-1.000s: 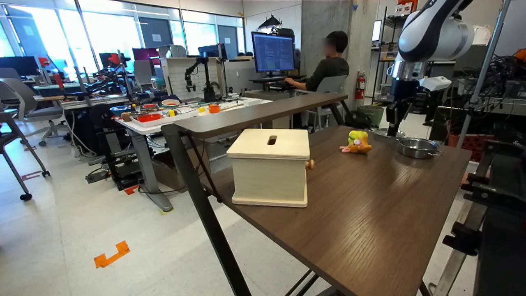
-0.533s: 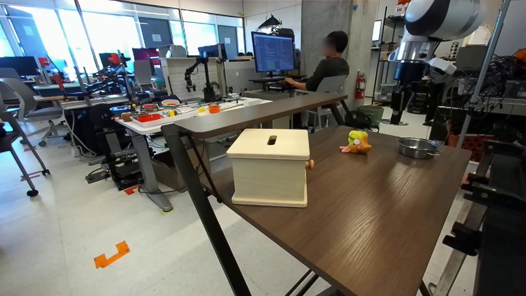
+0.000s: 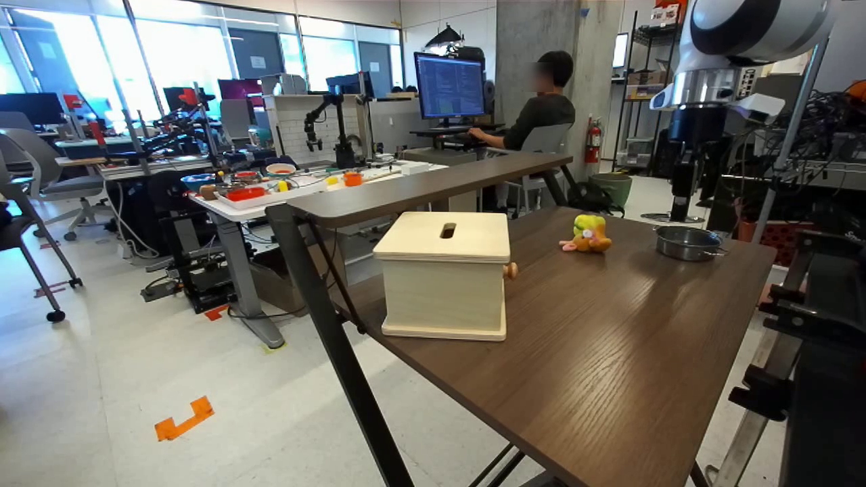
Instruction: Put the silver lid on the silver pot
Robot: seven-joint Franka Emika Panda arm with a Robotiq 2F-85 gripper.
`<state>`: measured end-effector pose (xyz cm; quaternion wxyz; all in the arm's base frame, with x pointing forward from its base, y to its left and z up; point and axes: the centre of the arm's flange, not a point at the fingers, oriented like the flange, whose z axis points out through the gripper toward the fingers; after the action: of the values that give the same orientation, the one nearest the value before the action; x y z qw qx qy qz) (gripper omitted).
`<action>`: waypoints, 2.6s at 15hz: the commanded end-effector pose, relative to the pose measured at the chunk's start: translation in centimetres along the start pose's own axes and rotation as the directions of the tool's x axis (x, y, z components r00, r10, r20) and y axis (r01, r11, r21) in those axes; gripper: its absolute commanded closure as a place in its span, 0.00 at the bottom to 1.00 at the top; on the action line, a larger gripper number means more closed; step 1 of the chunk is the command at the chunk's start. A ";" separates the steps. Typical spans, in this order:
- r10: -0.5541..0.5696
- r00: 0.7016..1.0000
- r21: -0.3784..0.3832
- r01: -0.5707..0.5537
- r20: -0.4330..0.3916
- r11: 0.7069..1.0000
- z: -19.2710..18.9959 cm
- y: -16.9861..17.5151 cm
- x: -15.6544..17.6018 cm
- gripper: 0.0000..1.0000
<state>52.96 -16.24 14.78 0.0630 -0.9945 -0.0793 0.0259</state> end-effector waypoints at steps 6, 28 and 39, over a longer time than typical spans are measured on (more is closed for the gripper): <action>-0.056 0.995 -0.026 0.058 0.084 0.998 0.8 -1.8 -2.1 0.95; -0.057 0.988 -0.092 0.070 0.140 0.993 2.6 -1.8 -1.6 0.95; -0.051 0.991 -0.143 0.069 0.123 0.987 2.2 -1.8 -1.9 0.95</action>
<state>50.76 -14.62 12.70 0.0078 -0.9902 -0.1133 0.0819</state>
